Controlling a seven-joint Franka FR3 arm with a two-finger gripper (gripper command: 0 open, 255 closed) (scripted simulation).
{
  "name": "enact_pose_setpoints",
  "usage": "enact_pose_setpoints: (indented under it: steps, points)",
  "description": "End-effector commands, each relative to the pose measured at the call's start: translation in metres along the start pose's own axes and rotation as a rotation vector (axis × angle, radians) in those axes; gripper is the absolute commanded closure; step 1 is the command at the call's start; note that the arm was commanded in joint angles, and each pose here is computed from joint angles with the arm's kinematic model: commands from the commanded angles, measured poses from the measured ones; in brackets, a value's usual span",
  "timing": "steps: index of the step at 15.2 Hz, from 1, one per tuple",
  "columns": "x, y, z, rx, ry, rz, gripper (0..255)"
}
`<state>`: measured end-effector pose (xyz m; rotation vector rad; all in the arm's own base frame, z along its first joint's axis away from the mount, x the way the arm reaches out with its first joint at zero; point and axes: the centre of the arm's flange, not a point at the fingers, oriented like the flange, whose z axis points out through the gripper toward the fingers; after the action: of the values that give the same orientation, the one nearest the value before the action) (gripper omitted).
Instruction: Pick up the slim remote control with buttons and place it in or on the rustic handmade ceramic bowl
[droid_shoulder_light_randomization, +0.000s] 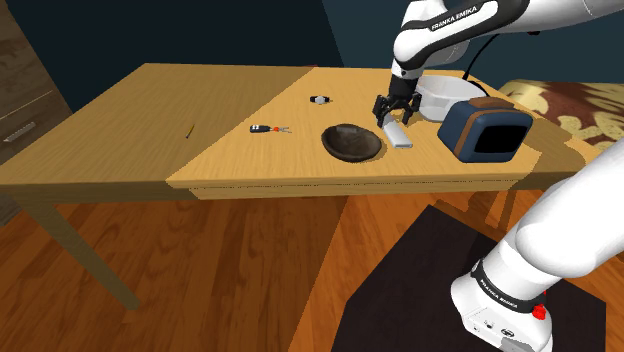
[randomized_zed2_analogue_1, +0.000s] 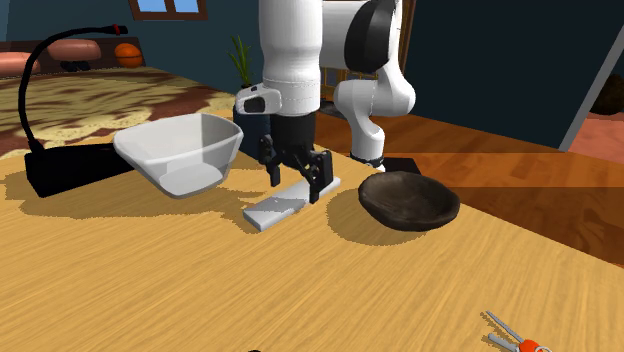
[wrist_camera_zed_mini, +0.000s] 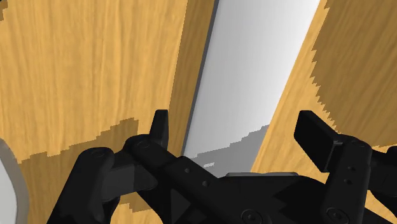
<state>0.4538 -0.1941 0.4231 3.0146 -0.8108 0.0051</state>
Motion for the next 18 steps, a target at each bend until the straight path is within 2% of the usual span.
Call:
enact_pose_setpoints:
  steps: [1, 9, 10, 18]
  points:
    - [0.0001, 0.0004, 0.0091, 0.000, 0.001, 0.000, 0]
    - [0.0001, 0.0004, 0.0090, 0.000, 0.001, 0.000, 0]
    - [0.0001, 0.0004, 0.0090, 0.000, 0.001, 0.000, 255]
    - [0.0002, 0.0004, 0.0092, 0.000, 0.001, 0.000, 255]
